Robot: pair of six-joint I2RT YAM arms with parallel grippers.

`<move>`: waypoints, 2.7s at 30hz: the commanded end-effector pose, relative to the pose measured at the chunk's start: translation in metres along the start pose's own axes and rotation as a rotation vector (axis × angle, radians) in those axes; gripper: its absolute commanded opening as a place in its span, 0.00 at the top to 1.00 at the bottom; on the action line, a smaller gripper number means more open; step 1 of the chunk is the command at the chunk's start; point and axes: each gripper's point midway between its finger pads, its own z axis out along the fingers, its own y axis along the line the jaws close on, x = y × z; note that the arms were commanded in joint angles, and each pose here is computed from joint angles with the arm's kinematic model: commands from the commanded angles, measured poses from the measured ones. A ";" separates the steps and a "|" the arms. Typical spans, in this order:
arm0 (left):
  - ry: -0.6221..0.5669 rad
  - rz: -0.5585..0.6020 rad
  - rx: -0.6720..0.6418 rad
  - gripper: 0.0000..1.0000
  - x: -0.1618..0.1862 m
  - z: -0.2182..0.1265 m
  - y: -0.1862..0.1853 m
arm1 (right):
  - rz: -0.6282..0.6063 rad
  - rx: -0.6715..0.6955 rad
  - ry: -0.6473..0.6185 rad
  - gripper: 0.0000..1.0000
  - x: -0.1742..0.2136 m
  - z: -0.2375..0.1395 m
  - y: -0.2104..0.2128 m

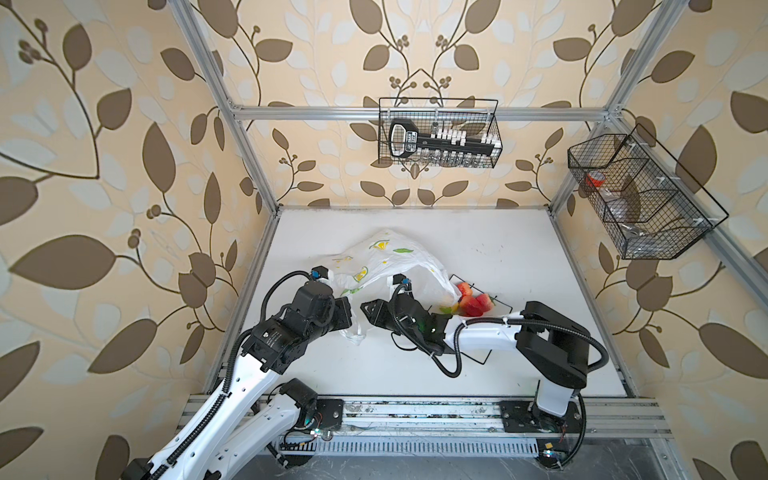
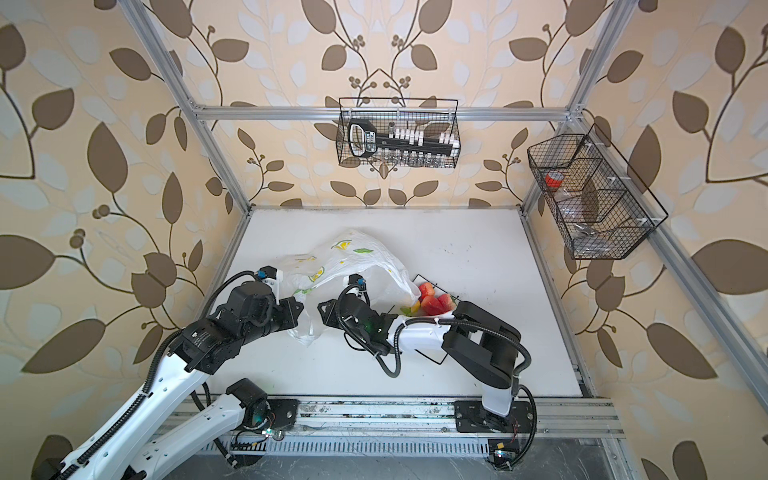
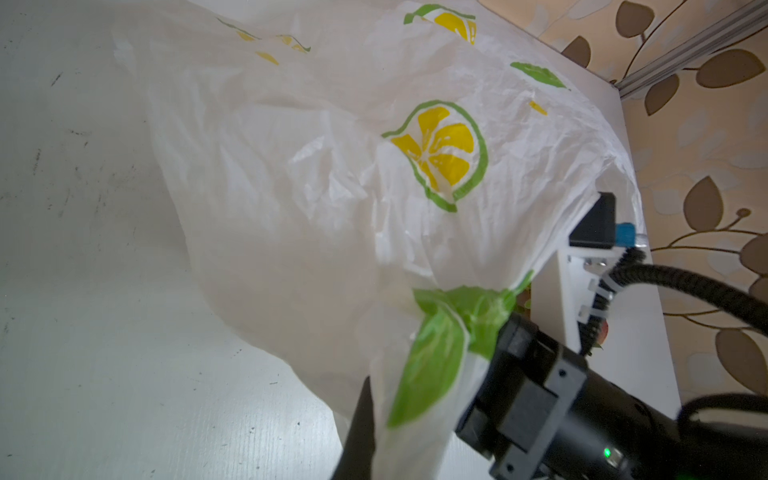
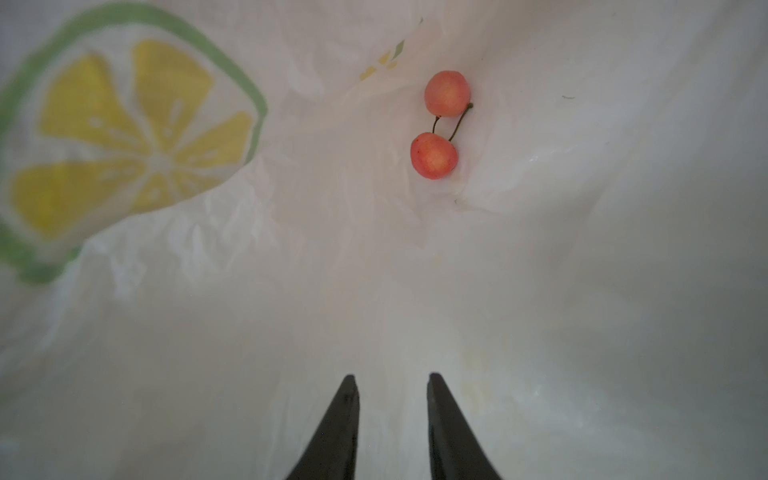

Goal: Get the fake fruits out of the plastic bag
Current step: 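Move the right gripper into the bag mouth above the two red cherries, then lower the right gripper onto the cherries while left gripper lifts the bag edge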

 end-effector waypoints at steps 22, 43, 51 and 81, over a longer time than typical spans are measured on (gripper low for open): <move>0.160 -0.027 -0.099 0.95 0.041 -0.010 0.029 | 0.231 -0.122 0.033 0.48 -0.017 0.133 0.000; -0.209 0.001 -0.137 0.01 -0.084 -0.060 -0.013 | 0.173 -0.100 0.060 0.41 -0.008 0.160 -0.010; -0.198 -0.422 -0.438 0.01 -0.119 -0.015 0.096 | 0.166 -0.102 0.072 0.40 -0.005 0.158 -0.013; 0.187 -0.464 0.011 1.00 -0.094 0.088 0.057 | -0.017 -0.039 0.020 0.36 -0.029 0.133 -0.014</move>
